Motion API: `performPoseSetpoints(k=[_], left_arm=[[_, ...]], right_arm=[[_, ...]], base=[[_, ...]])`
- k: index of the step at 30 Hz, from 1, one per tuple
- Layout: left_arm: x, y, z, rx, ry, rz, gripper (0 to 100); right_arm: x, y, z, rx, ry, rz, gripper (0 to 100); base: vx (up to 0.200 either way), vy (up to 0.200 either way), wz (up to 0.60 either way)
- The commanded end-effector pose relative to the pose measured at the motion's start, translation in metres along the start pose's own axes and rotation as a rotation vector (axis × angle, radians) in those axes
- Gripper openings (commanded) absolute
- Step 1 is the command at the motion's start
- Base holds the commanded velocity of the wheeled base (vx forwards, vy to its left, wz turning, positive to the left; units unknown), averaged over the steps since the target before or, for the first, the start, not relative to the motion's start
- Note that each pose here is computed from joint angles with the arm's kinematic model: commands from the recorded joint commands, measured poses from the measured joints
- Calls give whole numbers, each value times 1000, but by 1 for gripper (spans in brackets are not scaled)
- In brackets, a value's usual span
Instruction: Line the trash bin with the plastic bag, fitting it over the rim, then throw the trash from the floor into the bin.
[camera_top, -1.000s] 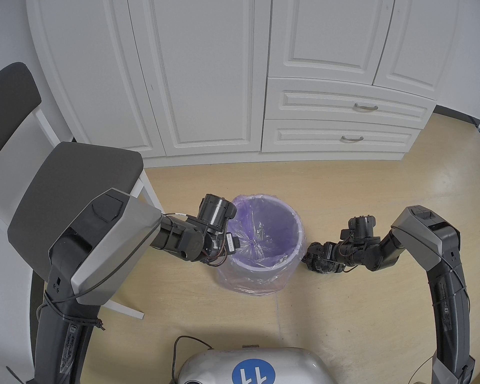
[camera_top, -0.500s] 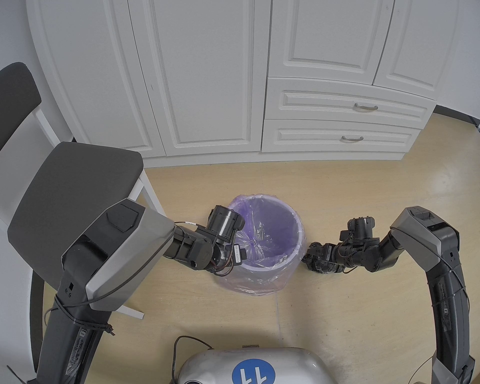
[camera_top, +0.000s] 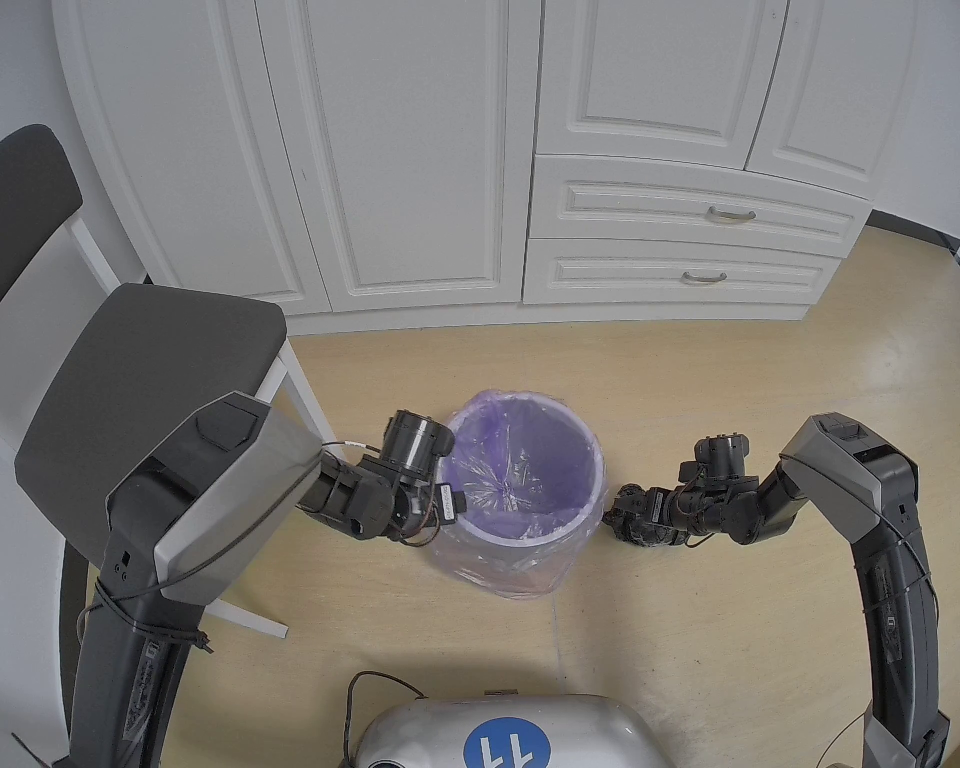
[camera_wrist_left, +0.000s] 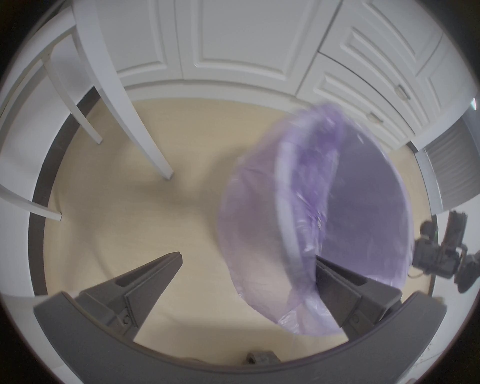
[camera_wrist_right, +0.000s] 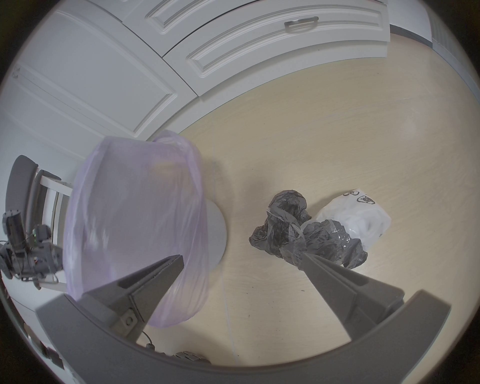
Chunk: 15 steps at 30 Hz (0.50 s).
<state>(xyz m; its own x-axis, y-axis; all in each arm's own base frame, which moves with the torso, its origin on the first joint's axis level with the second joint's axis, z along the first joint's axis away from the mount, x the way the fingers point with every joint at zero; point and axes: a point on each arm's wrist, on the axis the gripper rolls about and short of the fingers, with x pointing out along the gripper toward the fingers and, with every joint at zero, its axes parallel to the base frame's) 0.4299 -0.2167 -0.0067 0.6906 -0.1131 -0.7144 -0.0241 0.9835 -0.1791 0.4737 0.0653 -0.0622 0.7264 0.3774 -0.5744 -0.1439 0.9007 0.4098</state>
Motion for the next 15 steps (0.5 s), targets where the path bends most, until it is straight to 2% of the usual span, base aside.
performPoseSetpoints(k=[1, 9, 15], left_arm=[[10, 16, 14, -18, -50, 10, 100], [5, 17, 40, -35, -118, -28, 100], [-1, 2, 34, -24, -112, -58, 100]], right_arm=[[1, 0, -1, 0, 2, 1, 100], [1, 0, -1, 0, 2, 1, 100], [1, 0, -1, 0, 2, 1, 100]], base=[[0, 0, 0], [0, 0, 0], [0, 0, 0]])
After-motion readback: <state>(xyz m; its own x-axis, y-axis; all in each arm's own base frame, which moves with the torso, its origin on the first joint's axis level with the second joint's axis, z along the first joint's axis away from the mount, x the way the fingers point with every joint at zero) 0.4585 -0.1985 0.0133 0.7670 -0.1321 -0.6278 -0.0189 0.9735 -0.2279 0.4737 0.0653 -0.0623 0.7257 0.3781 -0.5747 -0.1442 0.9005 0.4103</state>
